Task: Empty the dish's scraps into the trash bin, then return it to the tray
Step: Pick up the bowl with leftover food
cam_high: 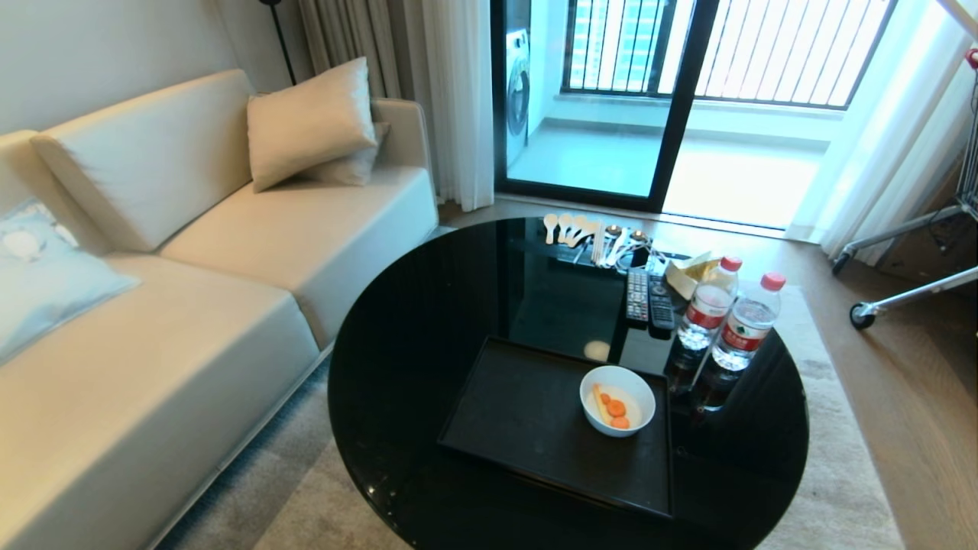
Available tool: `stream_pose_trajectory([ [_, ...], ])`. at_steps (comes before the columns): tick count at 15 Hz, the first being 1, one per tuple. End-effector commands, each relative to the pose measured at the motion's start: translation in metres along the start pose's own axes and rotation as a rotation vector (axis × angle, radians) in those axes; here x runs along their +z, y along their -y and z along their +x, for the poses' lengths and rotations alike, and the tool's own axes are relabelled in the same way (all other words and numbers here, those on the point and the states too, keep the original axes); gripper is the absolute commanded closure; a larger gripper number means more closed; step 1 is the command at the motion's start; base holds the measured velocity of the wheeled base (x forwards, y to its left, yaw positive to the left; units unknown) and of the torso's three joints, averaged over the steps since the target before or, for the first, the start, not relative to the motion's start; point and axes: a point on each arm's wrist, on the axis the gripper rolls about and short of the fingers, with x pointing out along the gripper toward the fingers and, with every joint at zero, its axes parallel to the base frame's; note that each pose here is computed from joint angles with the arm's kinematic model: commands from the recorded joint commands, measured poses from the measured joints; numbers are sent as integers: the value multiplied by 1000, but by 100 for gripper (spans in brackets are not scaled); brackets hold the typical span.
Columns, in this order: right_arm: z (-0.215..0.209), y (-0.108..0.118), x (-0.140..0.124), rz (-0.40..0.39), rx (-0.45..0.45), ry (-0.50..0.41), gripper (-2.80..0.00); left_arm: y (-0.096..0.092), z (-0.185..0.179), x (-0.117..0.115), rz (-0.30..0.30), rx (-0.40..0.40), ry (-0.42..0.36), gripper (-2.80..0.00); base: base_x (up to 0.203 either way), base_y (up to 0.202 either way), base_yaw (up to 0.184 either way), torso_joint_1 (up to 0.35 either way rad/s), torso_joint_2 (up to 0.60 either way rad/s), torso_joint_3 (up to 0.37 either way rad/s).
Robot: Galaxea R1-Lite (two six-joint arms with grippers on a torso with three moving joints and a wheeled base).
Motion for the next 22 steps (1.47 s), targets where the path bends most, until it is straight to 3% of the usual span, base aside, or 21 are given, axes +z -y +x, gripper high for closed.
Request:
stream_pose_trajectory([
  [1, -3, 1, 11, -12, 19, 36, 0, 0, 0, 0, -1, 0, 1, 0, 0, 0, 0, 0, 0, 0],
  [3, -9, 3, 37, -27, 83, 66, 0, 0, 0, 0, -1, 0, 1, 0, 0, 0, 0, 0, 0, 0],
  [7, 15, 10, 89, -47, 215, -49, 0, 0, 0, 0, -1, 0, 1, 0, 0, 0, 0, 0, 0, 0],
  [10, 63, 16, 114, -96, 305, -192, 0, 0, 0, 0, -1, 0, 1, 0, 0, 0, 0, 0, 0, 0],
  [13, 124, 16, 121, -140, 443, -285, 0, 0, 0, 0, -1, 0, 1, 0, 0, 0, 0, 0, 0, 0],
  [18, 211, -20, 109, -141, 637, -440, 0, 0, 0, 0, -1, 0, 1, 0, 0, 0, 0, 0, 0, 0],
  [22, 256, -71, 113, 6, 583, -572, 0, 0, 0, 0, -1, 0, 1, 0, 0, 0, 0, 0, 0, 0],
])
